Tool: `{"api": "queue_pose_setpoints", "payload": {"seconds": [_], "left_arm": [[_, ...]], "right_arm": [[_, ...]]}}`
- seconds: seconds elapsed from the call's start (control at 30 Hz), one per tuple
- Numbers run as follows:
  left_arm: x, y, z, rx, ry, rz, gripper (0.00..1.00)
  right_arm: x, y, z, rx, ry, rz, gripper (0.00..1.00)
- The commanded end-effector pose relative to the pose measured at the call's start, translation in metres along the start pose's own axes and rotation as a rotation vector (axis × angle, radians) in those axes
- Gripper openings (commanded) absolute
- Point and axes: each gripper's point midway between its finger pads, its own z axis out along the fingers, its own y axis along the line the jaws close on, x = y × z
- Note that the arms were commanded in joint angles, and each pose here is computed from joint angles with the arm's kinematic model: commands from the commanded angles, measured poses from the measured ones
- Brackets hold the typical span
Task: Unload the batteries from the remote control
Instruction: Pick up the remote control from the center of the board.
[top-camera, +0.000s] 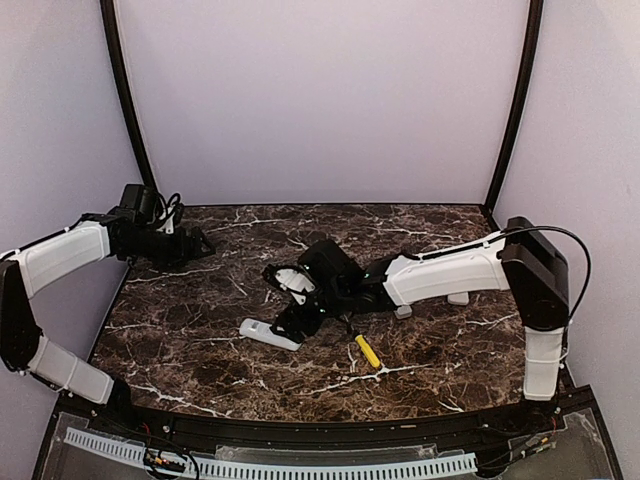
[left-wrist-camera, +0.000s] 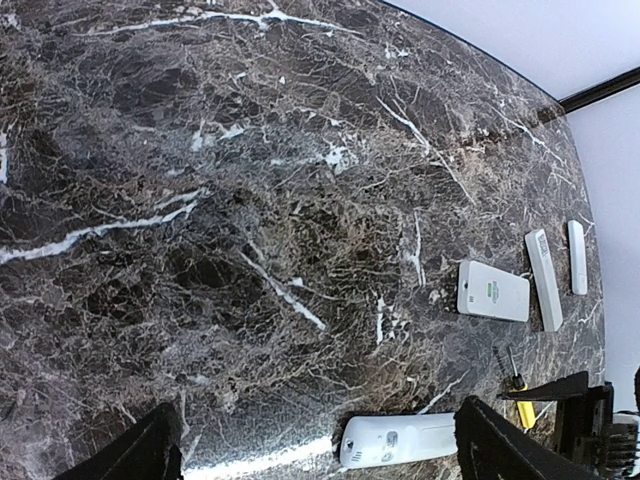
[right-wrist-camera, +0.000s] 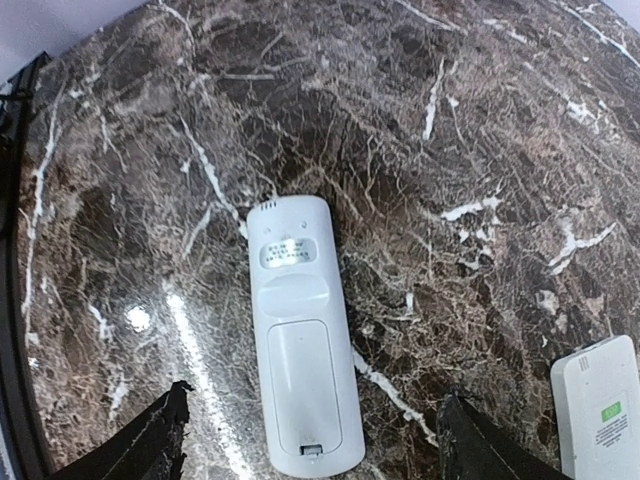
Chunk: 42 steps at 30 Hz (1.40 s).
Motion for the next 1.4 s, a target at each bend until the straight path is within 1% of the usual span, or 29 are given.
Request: {"api": "queue_pose_setpoints", "payload": {"seconds": [0.0, 0.1, 0.13, 0.2, 0.37, 0.53, 0.63, 0.77, 0.9, 1.0, 1.07, 1.1, 1.2, 1.27, 1.3, 1.37], "left_arm": [[0.001, 0.001, 0.003, 0.004, -0.016, 0.007, 0.94], [0.002, -0.001, 0.008, 0.023, 0.006, -0.008, 0.94], [0.001, -0.003, 0.010, 0.037, 0.012, -0.011, 0.94], [0.001, -0.005, 0.011, 0.050, 0.018, -0.014, 0.94], [0.003, -0.007, 0.012, 0.062, 0.028, -0.018, 0.94], [0.003, -0.008, 0.013, 0.066, 0.033, -0.019, 0.94], [0.001, -0.006, 0.010, 0.050, 0.020, -0.014, 0.94], [-0.001, -0.007, 0.005, 0.050, -0.002, -0.004, 0.94], [-0.003, -0.009, 0.002, 0.050, -0.011, 0.001, 0.94], [-0.008, -0.009, -0.005, 0.030, -0.046, 0.019, 0.93], [-0.010, -0.011, -0.010, 0.035, -0.073, 0.030, 0.93], [-0.010, -0.012, -0.013, 0.038, -0.083, 0.034, 0.93], [-0.012, -0.016, -0.018, 0.049, -0.102, 0.043, 0.93], [-0.012, -0.020, -0.019, 0.067, -0.104, 0.050, 0.93], [-0.011, -0.023, -0.020, 0.078, -0.103, 0.054, 0.93], [-0.009, -0.033, -0.020, 0.129, -0.101, 0.068, 0.94]], "right_arm": [[0.018, -0.003, 0.017, 0.064, 0.088, -0.092, 0.83], [0.025, -0.005, 0.024, 0.072, 0.112, -0.107, 0.83], [0.026, -0.006, 0.025, 0.072, 0.116, -0.111, 0.82], [0.028, -0.006, 0.030, 0.071, 0.128, -0.117, 0.75], [0.037, 0.000, 0.044, 0.072, 0.167, -0.146, 0.69], [0.040, 0.005, 0.052, 0.066, 0.182, -0.160, 0.68], [0.042, 0.002, 0.055, 0.076, 0.193, -0.159, 0.61], [0.047, 0.001, 0.058, 0.080, 0.210, -0.160, 0.56], [0.053, 0.000, 0.061, 0.078, 0.226, -0.156, 0.52], [0.059, -0.001, 0.064, 0.079, 0.235, -0.153, 0.51], [0.060, 0.001, 0.065, 0.065, 0.235, -0.149, 0.46], [0.060, 0.002, 0.066, 0.055, 0.232, -0.146, 0.40], [0.052, 0.001, 0.062, 0.075, 0.205, -0.142, 0.18], [0.039, -0.001, 0.055, 0.094, 0.162, -0.146, 0.04], [0.032, -0.004, 0.050, 0.121, 0.139, -0.149, 0.00], [0.016, -0.007, 0.039, 0.153, 0.088, -0.151, 0.00]]}}
